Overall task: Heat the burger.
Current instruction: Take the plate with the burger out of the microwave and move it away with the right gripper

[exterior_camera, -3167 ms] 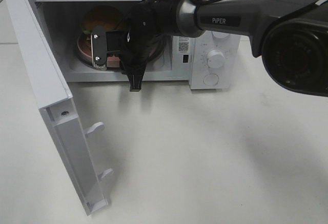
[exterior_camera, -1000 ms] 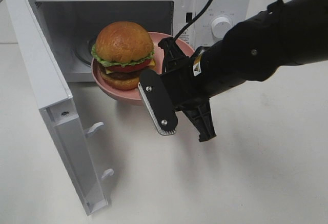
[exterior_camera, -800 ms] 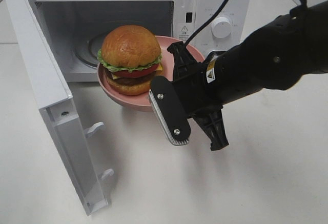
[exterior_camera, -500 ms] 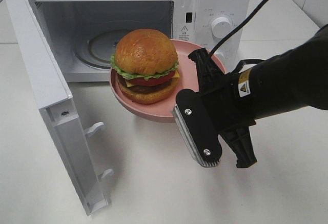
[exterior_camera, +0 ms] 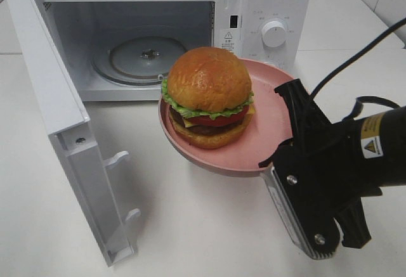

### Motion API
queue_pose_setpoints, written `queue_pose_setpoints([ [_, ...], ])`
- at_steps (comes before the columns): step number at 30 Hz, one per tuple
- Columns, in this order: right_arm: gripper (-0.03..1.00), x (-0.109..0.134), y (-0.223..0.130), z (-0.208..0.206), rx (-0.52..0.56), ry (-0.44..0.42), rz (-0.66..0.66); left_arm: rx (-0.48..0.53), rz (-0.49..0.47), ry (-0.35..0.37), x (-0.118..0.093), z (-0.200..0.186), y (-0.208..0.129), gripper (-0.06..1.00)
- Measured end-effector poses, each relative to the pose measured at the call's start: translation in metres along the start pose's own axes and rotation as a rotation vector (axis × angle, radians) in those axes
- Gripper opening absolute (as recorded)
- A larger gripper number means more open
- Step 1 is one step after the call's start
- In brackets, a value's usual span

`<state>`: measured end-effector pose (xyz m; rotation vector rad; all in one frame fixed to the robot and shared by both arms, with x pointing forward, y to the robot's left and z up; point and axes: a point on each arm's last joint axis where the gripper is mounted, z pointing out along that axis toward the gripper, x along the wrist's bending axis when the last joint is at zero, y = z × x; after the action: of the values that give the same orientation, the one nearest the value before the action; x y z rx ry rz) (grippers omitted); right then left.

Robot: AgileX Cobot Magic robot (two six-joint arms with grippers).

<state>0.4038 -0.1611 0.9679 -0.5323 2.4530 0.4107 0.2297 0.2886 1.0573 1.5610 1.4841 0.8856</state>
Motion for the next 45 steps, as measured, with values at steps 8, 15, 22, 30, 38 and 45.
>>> queue_pose_setpoints([
  [8, 0.09, 0.015, -0.005, -0.023, 0.005, -0.009, 0.047, 0.000, 0.000, 0.000, 0.000, 0.000, 0.000, 0.97],
  [15, 0.09, 0.022, -0.013, -0.041, 0.081, -0.005, 0.128, 0.000, 0.000, 0.000, 0.000, 0.000, 0.000, 0.97],
  [22, 0.09, 0.025, -0.022, -0.051, 0.174, -0.013, 0.193, 0.000, 0.000, 0.000, 0.000, 0.000, 0.000, 0.97],
  [30, 0.09, 0.025, -0.041, -0.056, 0.376, -0.082, 0.380, 0.000, 0.000, 0.000, 0.000, 0.000, 0.000, 0.97],
  [38, 0.09, 0.028, -0.051, -0.061, 0.490, -0.128, 0.624, 0.000, 0.000, 0.000, 0.000, 0.000, 0.000, 0.97],
  [45, 0.09, 0.033, -0.058, -0.066, 0.588, -0.171, 0.837, 0.000, 0.000, 0.000, 0.000, 0.000, 0.000, 0.97],
])
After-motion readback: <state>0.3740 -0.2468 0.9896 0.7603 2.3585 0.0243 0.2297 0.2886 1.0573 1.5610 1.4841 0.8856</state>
